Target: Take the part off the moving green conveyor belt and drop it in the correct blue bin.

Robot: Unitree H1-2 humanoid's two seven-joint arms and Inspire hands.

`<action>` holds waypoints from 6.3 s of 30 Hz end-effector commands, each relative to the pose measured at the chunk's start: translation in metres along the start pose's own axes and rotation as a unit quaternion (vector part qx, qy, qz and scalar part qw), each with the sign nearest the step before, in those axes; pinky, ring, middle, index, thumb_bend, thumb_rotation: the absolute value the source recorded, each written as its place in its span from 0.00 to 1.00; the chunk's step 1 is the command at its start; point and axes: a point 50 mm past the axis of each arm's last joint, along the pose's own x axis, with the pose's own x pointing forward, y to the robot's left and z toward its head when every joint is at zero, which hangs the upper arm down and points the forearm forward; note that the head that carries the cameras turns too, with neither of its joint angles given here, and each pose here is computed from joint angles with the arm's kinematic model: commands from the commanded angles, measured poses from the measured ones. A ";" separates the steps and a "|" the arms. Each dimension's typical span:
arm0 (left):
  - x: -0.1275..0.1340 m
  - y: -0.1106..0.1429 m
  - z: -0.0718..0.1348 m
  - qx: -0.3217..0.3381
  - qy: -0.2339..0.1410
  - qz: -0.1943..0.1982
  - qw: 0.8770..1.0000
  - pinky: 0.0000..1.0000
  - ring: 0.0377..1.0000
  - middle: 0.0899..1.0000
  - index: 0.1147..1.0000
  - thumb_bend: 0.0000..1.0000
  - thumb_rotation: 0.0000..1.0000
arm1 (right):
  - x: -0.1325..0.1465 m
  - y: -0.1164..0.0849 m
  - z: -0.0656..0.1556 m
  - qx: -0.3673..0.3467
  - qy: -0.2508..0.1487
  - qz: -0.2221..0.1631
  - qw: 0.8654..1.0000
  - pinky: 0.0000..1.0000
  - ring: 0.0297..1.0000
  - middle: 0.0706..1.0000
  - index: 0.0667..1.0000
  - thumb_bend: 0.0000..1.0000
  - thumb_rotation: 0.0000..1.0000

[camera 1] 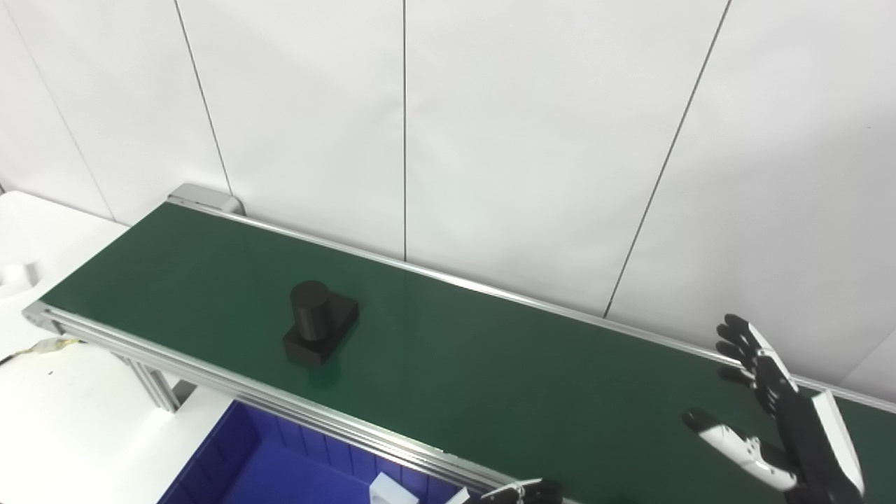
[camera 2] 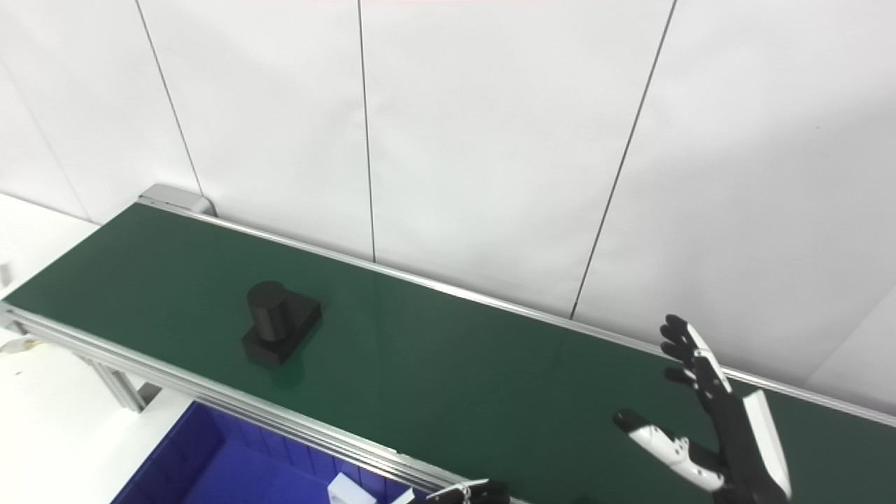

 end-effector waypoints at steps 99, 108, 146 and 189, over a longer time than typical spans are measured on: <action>0.013 -0.027 0.020 0.030 -0.006 -0.010 0.999 0.69 0.78 0.85 0.88 1.00 0.41 | 0.163 0.211 0.053 -0.127 -0.068 0.262 0.954 0.79 0.87 0.89 0.91 0.84 0.61; 0.015 -0.033 0.024 0.042 0.002 -0.009 0.999 0.68 0.79 0.86 0.90 1.00 0.40 | 0.171 0.215 0.057 -0.136 -0.064 0.265 0.952 0.78 0.87 0.89 0.91 0.85 0.58; 0.008 -0.035 0.031 0.017 -0.012 -0.010 1.000 0.75 0.83 0.88 0.90 0.99 0.39 | 0.152 0.215 0.019 -0.177 -0.070 0.159 0.969 0.45 0.51 0.45 0.47 0.53 0.01; 0.008 -0.022 0.025 0.009 -0.028 -0.015 0.999 0.87 0.90 0.91 0.88 0.98 0.35 | 0.151 0.125 0.058 -0.104 -0.123 0.033 0.986 0.35 0.41 0.41 0.47 0.53 0.00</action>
